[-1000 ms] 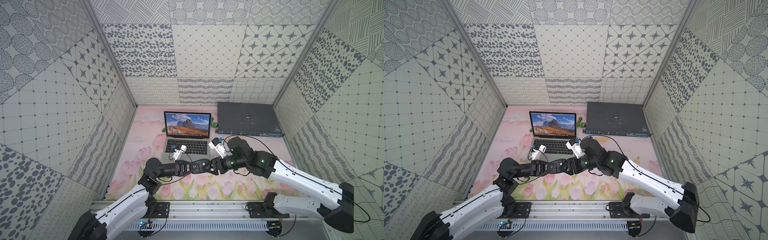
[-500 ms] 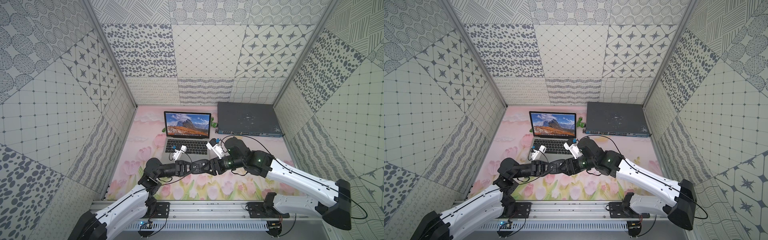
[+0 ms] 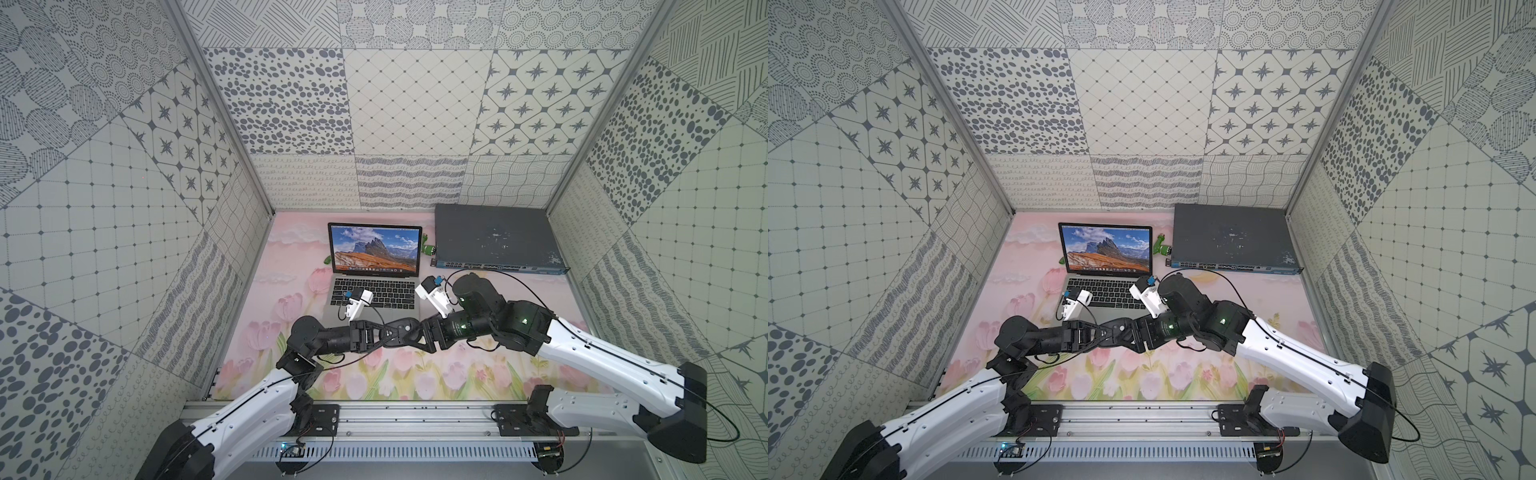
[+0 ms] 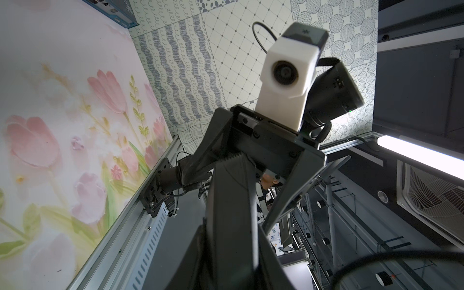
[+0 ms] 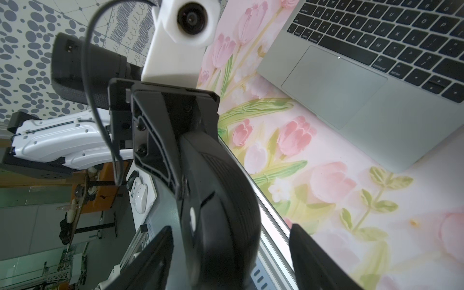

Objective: Remove the wireless mouse receiver from the laptop
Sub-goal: Close the lid on the mouse.

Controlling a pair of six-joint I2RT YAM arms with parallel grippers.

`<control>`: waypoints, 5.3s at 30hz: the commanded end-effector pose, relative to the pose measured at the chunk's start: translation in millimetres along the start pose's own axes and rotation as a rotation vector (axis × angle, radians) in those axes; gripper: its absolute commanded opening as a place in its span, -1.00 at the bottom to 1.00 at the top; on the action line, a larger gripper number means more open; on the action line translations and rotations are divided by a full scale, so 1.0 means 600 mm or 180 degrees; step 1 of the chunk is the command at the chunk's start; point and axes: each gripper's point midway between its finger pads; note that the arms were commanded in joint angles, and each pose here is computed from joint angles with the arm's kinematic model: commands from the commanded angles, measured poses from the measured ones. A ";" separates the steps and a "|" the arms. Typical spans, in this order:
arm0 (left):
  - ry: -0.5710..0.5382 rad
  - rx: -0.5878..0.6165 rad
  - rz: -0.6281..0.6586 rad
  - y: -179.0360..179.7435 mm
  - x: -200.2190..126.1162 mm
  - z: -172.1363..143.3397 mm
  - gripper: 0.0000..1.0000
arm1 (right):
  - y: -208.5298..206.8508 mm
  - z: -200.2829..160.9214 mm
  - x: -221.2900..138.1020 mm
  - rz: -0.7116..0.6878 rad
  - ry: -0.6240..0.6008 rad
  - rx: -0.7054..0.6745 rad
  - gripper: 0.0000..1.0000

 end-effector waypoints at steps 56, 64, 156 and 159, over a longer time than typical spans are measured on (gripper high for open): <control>0.0019 0.0431 -0.0344 -0.051 -0.005 -0.003 -0.58 | -0.031 0.011 -0.007 0.0080 -0.0093 0.0181 -0.11; 0.0028 0.0475 -0.0303 -0.042 -0.005 -0.005 -0.58 | 0.008 0.035 -0.055 0.0226 -0.0398 -0.0102 0.50; 0.0268 0.5348 -0.1093 -0.087 0.133 0.033 -0.56 | 0.054 -0.006 -0.088 0.1559 0.0376 -0.0036 0.10; 0.0265 0.5348 -0.1079 -0.086 0.133 0.033 -0.55 | 0.055 -0.005 -0.087 0.1567 0.0386 -0.0036 0.05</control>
Point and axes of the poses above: each gripper's point midway between its finger pads, its own x axis out along the fingers, its own y axis along the line the jaws close on, z = x × y, and after that the axes turned 5 degrees about x, right-handed
